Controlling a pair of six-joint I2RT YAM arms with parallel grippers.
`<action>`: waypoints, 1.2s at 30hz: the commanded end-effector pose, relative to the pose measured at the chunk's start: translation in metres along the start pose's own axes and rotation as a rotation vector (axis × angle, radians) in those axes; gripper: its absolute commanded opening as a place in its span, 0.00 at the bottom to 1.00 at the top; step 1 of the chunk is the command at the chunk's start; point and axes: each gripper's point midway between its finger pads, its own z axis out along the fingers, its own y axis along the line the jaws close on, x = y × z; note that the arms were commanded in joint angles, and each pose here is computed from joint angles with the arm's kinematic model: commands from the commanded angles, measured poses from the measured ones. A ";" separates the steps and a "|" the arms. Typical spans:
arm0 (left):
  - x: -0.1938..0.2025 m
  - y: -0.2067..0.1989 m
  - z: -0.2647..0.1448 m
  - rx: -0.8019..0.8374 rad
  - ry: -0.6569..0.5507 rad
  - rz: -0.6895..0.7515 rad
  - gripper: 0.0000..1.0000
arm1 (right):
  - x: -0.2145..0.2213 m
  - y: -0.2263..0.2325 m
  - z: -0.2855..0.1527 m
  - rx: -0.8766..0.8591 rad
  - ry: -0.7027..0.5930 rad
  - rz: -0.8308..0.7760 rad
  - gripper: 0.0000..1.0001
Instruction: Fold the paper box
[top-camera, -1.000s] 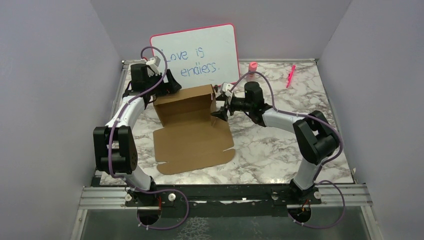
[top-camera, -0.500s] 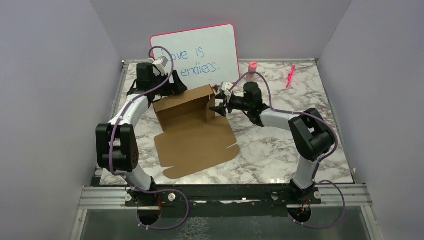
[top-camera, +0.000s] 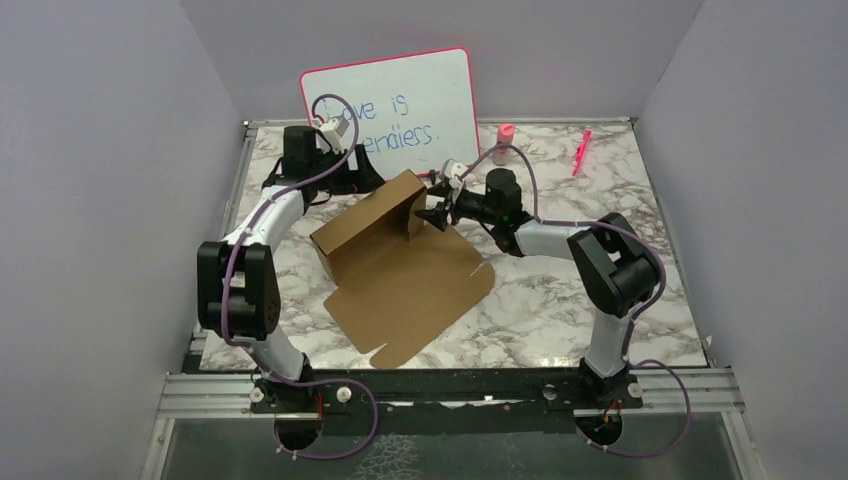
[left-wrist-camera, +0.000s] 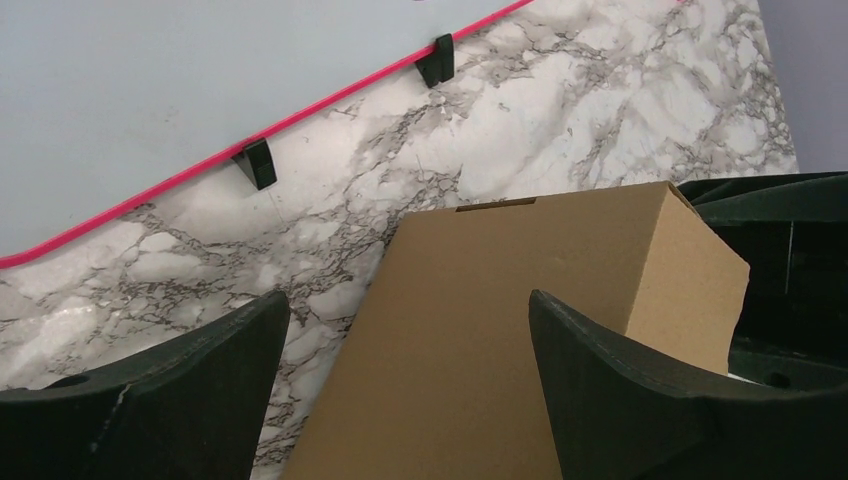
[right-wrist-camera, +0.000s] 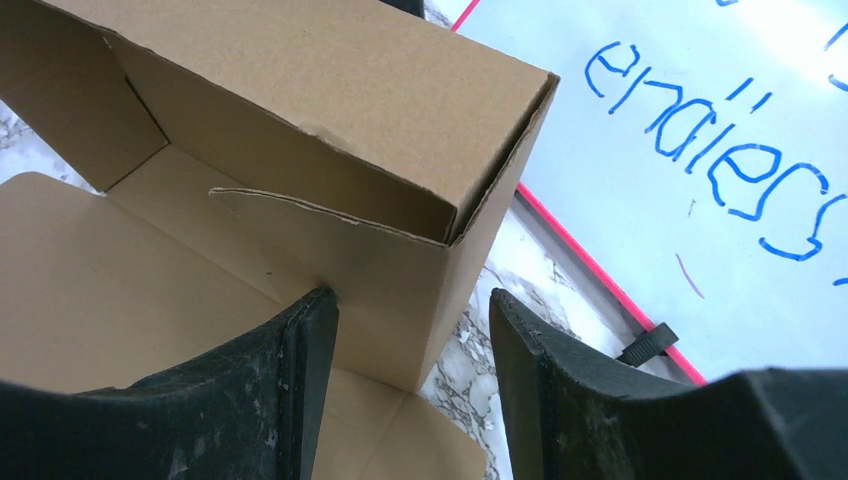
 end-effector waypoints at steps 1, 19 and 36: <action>0.001 -0.017 0.008 0.076 0.030 0.022 0.89 | -0.008 0.003 0.010 -0.004 -0.047 -0.004 0.62; 0.011 -0.038 0.032 0.201 0.085 0.012 0.89 | -0.027 -0.010 0.015 0.108 -0.117 -0.012 0.43; -0.002 -0.058 0.034 0.156 0.038 0.016 0.89 | -0.020 -0.018 -0.033 0.278 0.128 0.106 0.19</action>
